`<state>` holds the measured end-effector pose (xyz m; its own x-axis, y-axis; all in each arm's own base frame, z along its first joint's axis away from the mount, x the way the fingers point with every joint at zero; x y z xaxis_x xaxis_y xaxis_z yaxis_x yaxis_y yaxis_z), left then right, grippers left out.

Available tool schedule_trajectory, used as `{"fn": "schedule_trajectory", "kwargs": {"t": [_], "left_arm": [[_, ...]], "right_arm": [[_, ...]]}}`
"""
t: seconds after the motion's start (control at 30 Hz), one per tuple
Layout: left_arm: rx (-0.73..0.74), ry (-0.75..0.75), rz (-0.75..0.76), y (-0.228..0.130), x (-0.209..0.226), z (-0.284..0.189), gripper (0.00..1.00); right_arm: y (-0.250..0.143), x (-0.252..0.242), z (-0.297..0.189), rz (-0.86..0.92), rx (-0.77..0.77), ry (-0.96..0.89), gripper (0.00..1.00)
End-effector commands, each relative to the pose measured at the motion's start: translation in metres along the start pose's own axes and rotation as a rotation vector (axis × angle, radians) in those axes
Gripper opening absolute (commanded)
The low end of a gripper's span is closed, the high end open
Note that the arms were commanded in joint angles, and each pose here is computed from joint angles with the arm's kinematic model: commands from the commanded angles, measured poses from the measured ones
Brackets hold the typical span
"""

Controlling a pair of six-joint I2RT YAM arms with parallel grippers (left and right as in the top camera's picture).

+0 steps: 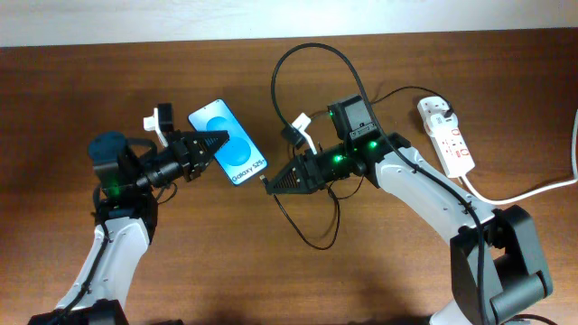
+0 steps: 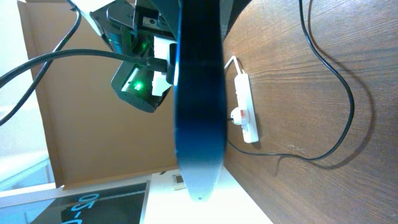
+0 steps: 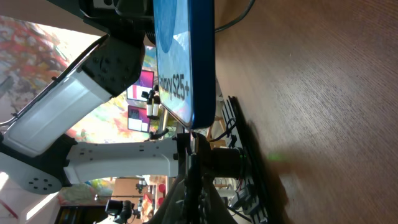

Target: Plug charger to phone and switch on socket

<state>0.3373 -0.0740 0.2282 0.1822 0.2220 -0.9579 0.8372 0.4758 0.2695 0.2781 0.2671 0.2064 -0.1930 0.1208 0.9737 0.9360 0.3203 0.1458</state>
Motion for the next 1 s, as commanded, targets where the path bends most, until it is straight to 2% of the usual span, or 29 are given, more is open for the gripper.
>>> {"fn": "schedule_trajectory", "kwargs": {"t": [0.0,0.6,0.77,0.97], "left_arm": [[0.014,-0.021,0.025,0.001,-0.008,-0.001,0.00],[0.020,-0.025,0.025,0.000,-0.009,-0.001,0.00],[0.020,-0.025,0.025,0.000,-0.009,-0.001,0.00],[0.020,-0.025,0.025,0.000,-0.009,-0.001,0.00]], "right_arm": [[0.001,0.009,0.000,-0.039,-0.006,-0.003,0.04],[0.004,0.022,0.010,-0.060,0.021,0.047,0.04],[0.001,0.018,0.010,-0.009,0.023,0.030,0.04],[0.002,0.016,0.010,-0.073,0.013,0.015,0.04]]}}
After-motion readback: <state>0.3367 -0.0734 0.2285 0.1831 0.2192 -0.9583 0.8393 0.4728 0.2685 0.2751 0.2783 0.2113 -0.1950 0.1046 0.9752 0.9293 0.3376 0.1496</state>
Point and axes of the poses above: each gripper's point midway between its finger pads, its own z axis out along the fingers, its own x axis along the line the jaws close on, y = z × x, the point moved 4 cm from there along -z, back along the fingers, and after that the axes turned 4 degrees about z, right-handed, at the moved point
